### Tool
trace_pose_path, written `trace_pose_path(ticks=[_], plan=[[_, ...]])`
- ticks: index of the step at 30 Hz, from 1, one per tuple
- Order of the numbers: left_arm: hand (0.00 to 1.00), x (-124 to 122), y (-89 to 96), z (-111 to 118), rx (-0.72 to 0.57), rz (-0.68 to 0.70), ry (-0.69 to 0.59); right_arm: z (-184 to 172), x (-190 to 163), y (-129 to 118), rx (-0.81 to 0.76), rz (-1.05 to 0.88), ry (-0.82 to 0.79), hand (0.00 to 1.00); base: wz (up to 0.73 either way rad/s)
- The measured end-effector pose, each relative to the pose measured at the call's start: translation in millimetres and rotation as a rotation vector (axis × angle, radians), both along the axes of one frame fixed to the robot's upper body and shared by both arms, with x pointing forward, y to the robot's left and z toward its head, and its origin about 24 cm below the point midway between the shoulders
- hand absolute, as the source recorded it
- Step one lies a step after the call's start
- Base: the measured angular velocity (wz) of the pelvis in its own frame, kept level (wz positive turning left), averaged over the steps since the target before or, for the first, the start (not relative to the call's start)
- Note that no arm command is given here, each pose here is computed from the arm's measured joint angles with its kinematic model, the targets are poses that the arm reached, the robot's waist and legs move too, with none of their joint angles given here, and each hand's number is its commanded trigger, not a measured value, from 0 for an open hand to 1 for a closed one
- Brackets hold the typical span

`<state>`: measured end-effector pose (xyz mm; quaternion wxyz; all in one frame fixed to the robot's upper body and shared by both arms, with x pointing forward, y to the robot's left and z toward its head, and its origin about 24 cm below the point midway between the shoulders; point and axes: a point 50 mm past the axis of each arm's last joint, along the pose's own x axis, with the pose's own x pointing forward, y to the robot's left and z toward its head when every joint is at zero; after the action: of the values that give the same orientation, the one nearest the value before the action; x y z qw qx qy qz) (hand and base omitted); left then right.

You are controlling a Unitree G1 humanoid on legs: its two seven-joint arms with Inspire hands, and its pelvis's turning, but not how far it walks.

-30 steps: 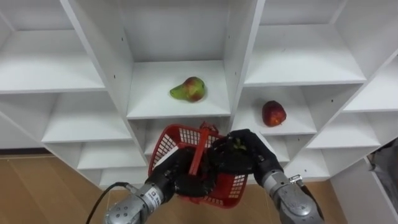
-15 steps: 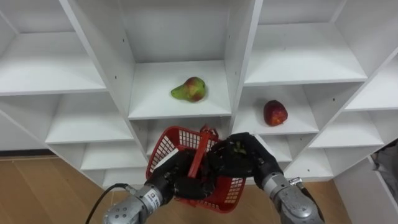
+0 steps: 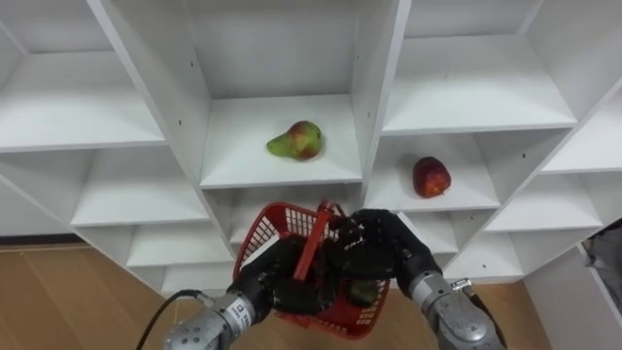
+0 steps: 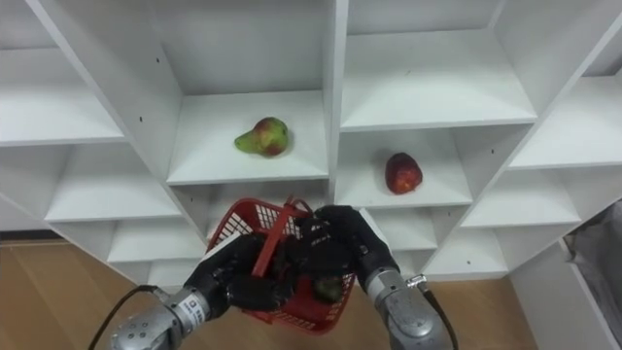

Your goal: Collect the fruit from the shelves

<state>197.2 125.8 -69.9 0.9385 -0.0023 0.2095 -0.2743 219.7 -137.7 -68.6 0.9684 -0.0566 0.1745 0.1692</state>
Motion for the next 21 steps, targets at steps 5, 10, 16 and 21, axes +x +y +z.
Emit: trace_pose_path(ticks=[5,10,16,21], plan=[[1.00,-1,11.3,-5,0.018,0.055,0.024,-1,-1,-2,-0.033,0.011,0.003,0.00,-0.02],[1.00,0,22.8,-6,0.012,0.128,0.024,-2,-2,-9,-0.056,0.011,0.007,0.00,0.00],[1.00,-2,25.8,-8,0.023,0.154,0.034,-2,-2,-9,-0.059,0.008,0.008,0.00,0.00],[1.00,-2,26.1,-9,0.025,0.155,0.038,-2,-2,-10,-0.060,0.007,0.010,0.00,0.00]])
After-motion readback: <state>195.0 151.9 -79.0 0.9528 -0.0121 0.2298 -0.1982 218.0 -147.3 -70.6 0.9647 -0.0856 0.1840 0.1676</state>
